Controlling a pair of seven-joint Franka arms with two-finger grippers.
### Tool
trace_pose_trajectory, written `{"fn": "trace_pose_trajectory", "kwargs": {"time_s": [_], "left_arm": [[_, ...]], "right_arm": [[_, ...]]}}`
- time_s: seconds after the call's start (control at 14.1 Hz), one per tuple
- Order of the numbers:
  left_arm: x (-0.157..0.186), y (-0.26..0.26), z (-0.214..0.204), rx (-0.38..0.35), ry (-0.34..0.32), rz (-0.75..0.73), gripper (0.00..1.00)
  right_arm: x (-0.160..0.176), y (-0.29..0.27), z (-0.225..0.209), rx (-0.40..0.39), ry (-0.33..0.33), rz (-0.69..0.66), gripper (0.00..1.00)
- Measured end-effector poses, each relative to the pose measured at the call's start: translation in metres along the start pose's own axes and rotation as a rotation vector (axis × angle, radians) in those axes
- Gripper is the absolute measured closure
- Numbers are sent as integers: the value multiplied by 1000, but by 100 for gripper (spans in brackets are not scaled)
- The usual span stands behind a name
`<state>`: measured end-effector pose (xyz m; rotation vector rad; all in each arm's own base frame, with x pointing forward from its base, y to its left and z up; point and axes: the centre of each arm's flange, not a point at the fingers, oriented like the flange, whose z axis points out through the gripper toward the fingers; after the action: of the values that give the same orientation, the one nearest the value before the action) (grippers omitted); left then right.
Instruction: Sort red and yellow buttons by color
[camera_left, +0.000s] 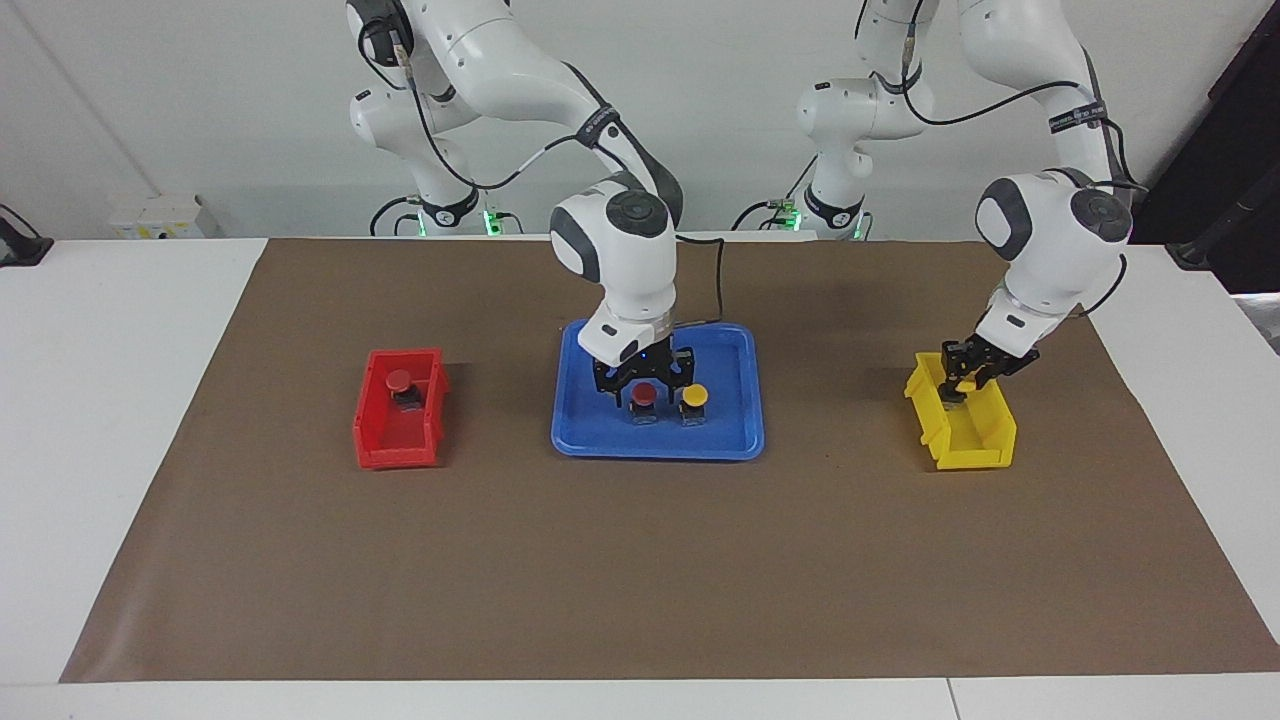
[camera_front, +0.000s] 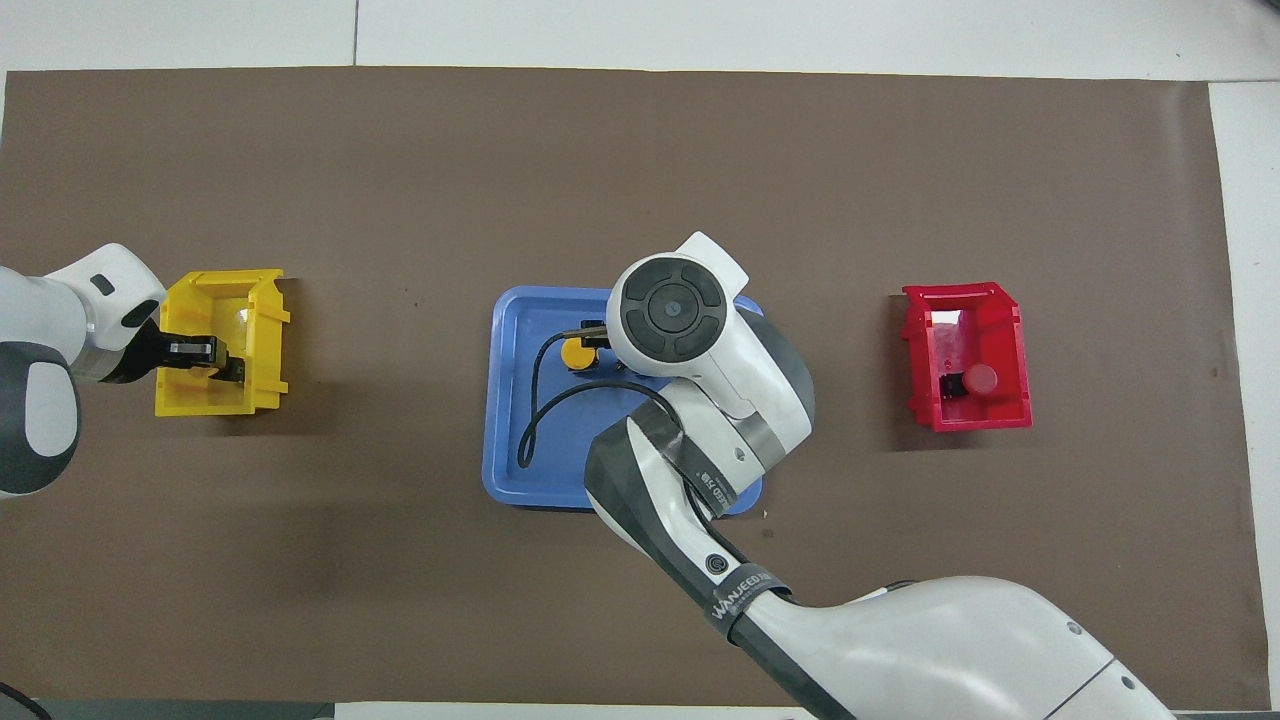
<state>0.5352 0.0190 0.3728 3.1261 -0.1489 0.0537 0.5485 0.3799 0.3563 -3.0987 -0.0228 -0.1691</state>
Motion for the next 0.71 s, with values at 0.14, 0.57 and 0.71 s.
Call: {"fn": "trace_pose_trajectory", "kwargs": {"time_s": [0.14, 0.57, 0.71], "left_arm": [[1, 0, 0, 1, 5, 0, 53], [16, -6, -42, -4, -16, -7, 27], [33, -2, -101, -7, -19, 6, 22]], "right_arm": [[-5, 2, 10, 0, -3, -2, 19], [-15, -5, 12, 0, -8, -19, 28], [-15, -5, 12, 0, -8, -20, 32]]}}
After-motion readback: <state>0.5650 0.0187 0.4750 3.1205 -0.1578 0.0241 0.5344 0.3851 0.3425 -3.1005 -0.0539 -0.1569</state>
